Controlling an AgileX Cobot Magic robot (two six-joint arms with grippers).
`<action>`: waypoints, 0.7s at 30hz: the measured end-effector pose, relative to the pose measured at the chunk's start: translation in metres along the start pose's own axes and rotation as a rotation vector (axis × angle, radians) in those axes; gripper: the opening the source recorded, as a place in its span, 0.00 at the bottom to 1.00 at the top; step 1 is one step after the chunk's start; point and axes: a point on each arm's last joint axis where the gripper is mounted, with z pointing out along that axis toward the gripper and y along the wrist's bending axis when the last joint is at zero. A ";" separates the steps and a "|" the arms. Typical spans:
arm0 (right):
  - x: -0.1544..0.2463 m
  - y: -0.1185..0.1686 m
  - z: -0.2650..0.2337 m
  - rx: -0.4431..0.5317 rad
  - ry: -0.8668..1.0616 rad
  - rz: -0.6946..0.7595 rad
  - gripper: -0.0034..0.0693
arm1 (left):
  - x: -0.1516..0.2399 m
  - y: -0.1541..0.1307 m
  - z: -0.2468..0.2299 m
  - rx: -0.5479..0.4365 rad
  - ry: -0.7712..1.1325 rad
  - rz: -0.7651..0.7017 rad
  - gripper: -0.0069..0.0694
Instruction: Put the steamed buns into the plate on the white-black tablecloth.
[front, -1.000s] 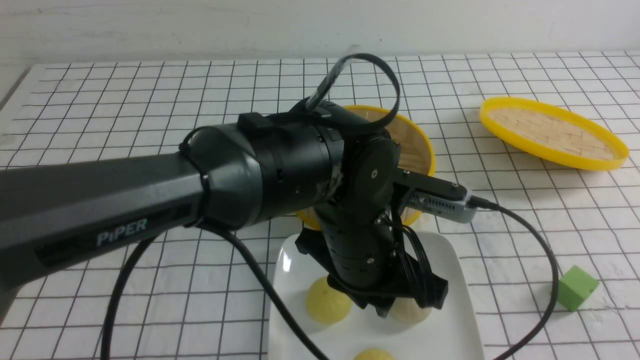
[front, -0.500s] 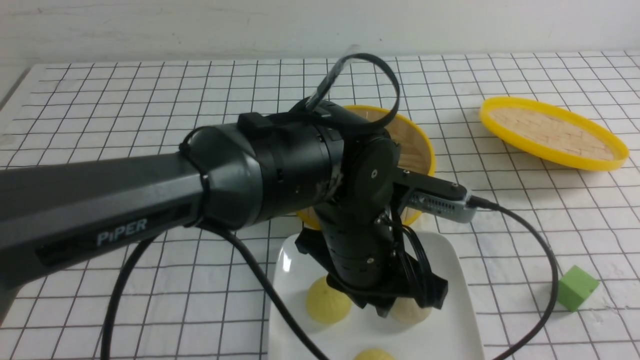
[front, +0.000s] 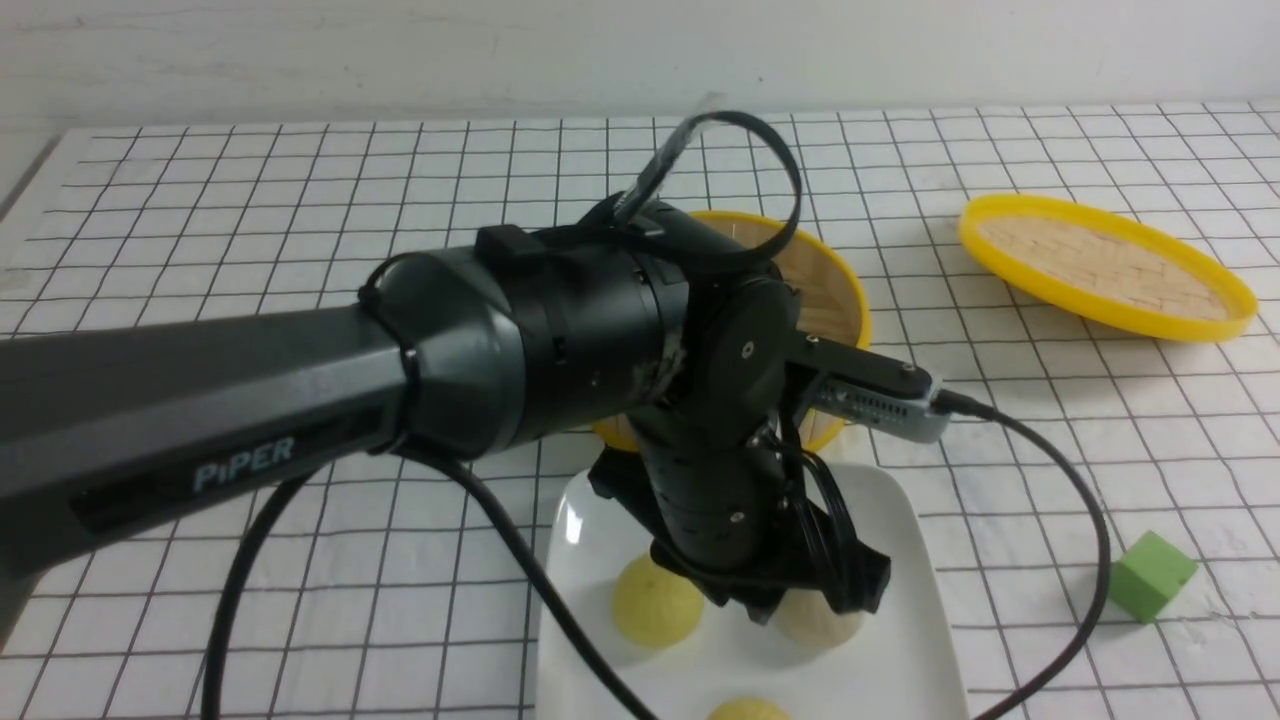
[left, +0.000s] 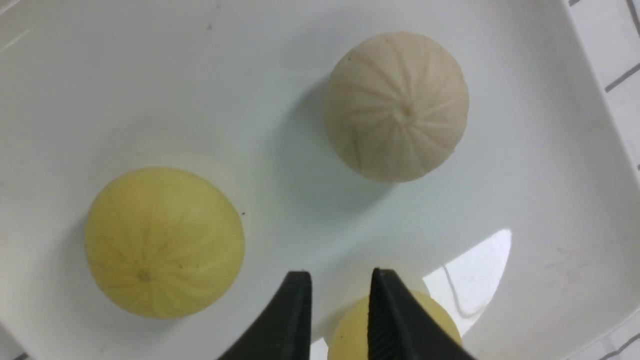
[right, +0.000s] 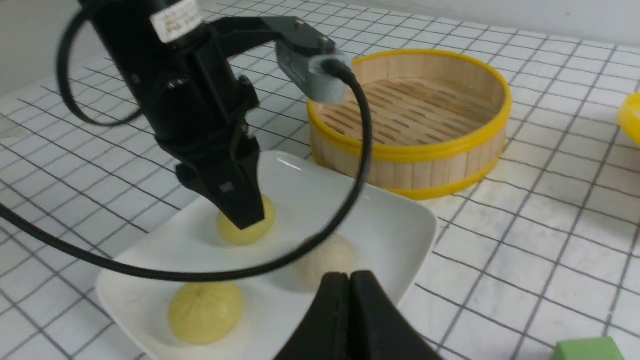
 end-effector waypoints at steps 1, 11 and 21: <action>0.006 -0.002 0.001 0.025 0.001 0.002 0.05 | 0.000 0.000 0.000 0.000 -0.002 0.000 0.29; 0.082 -0.032 0.014 0.393 0.062 0.046 0.06 | 0.001 0.001 -0.040 0.014 -0.110 0.018 0.09; 0.089 -0.039 0.016 0.493 0.021 0.062 0.08 | 0.066 0.034 -0.200 -0.112 -0.395 0.061 0.09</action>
